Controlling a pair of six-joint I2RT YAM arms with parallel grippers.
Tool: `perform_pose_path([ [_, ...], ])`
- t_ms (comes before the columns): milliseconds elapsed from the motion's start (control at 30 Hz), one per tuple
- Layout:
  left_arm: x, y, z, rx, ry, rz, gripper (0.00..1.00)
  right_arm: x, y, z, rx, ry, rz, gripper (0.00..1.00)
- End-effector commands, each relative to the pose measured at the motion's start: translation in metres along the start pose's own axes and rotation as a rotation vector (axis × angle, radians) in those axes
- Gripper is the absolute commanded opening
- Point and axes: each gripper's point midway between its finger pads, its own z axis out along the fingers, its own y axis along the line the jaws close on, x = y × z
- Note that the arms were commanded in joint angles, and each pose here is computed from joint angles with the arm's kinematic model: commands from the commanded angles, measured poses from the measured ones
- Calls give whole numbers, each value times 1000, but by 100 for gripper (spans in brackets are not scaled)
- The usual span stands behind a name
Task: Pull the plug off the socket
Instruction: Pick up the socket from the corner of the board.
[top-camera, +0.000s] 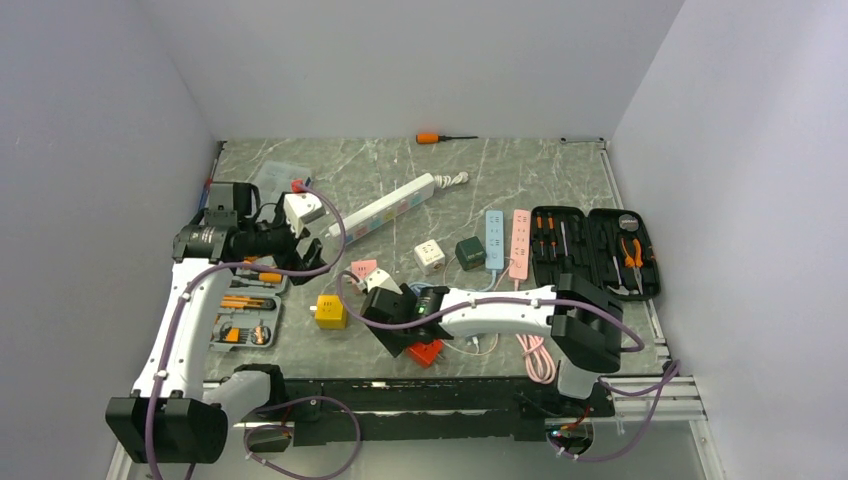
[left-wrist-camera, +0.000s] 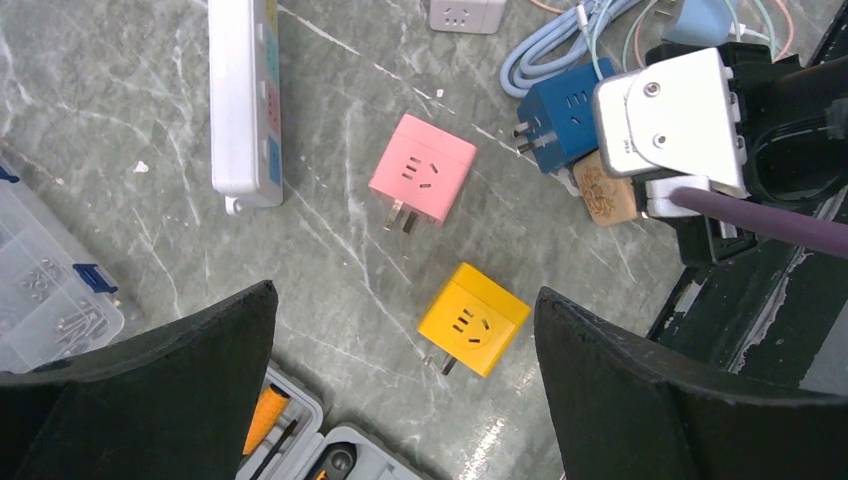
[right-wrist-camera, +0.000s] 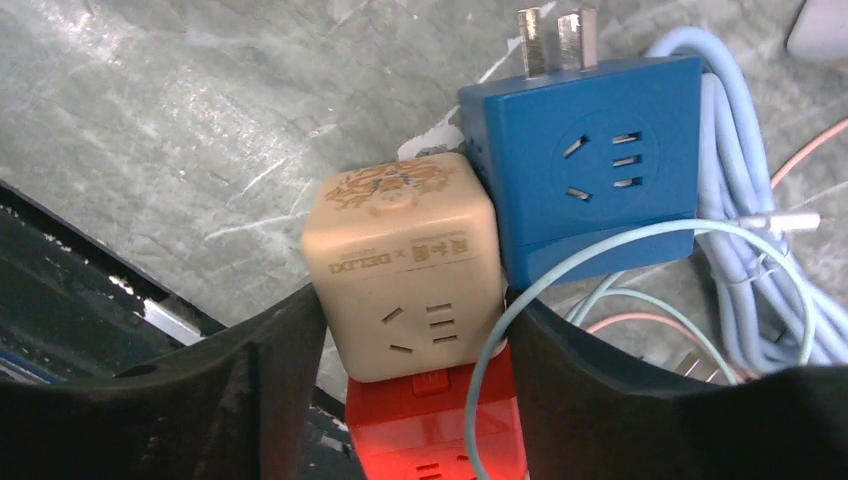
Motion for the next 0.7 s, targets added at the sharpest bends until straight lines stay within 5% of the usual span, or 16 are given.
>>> perform_pose_path([
  [0, -8, -1, -4, -2, -56, 36, 99, -33, 8, -9, -43, -90, 4, 59],
  [133, -2, -1, -5, 6, -58, 19, 99, -30, 8, -24, -98, -135, -2, 55],
  [167, -1, -2, -5, 11, -56, 19, 99, -29, 6, -29, -107, -148, -1, 61],
  [233, 0, -3, -5, 12, -55, 22, 100, -28, 1, -35, -106, -150, -1, 90],
  [300, 1, -3, -6, 9, -55, 24, 99, -18, -2, -39, -102, -123, -8, 97],
  [467, 1, -4, -9, 5, -51, 27, 100, 1, -22, -49, -56, -113, 30, 100],
  [667, 2, -5, -13, -13, -47, 40, 99, -26, -71, -109, 69, -271, 144, 100],
])
